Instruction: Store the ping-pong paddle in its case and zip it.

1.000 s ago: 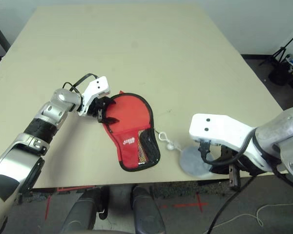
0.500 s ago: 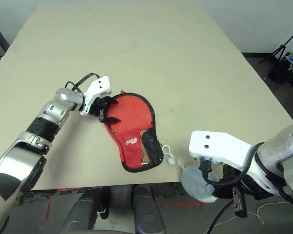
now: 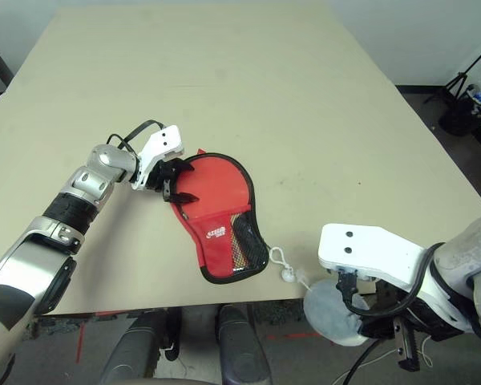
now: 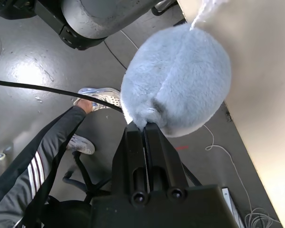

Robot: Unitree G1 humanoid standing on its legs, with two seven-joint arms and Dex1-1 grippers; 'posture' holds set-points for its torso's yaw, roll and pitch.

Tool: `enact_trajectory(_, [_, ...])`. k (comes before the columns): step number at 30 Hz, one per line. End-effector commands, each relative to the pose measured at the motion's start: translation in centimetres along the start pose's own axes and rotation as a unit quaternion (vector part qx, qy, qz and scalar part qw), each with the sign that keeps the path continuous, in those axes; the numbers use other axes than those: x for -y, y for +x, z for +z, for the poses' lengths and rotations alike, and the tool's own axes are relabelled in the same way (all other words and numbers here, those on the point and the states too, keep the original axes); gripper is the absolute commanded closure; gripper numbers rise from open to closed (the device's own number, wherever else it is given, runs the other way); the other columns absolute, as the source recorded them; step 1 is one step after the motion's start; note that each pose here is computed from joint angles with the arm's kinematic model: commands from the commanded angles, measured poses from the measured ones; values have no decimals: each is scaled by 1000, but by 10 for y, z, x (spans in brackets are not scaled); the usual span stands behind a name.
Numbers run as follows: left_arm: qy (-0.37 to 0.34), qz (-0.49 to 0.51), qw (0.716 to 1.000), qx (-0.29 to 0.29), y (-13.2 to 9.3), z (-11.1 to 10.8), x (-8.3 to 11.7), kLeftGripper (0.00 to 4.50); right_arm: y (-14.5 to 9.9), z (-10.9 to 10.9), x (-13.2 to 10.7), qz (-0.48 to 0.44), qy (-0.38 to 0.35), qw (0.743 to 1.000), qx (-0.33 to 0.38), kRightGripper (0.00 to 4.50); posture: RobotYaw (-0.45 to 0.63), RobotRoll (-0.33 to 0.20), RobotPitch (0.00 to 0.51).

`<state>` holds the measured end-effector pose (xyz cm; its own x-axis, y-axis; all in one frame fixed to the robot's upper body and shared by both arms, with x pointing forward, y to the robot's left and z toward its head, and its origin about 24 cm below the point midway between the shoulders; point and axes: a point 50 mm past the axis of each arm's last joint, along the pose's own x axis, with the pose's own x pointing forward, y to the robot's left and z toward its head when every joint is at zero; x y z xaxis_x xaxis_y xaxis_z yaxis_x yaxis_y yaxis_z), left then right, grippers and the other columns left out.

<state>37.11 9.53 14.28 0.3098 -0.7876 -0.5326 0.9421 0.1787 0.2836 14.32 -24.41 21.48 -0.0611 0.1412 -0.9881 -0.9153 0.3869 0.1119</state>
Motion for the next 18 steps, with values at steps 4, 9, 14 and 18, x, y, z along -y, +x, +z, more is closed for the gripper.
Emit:
enact_trajectory(4, [-23, -8, 999, -34, 5, -19, 8, 0, -6, 3, 9, -13, -2, 999, 41, 3529, -196, 0, 207])
enact_trajectory(9, [-22, -8, 999, -30, 4, -18, 8, 0, -28, 6, 15, -2, 44, 993, 106, 1872, -185, 0, 202])
enact_trajectory(14, [-33, -4, 999, -8, 2, -10, 6, 0, -59, 16, 48, -74, 100, 946, 300, 322, -172, 0, 201])
enact_trajectory(18, [-60, 13, 998, 35, 0, 2, 2, 0, -75, 40, 96, -166, 161, 864, 447, 21, -163, 0, 200])
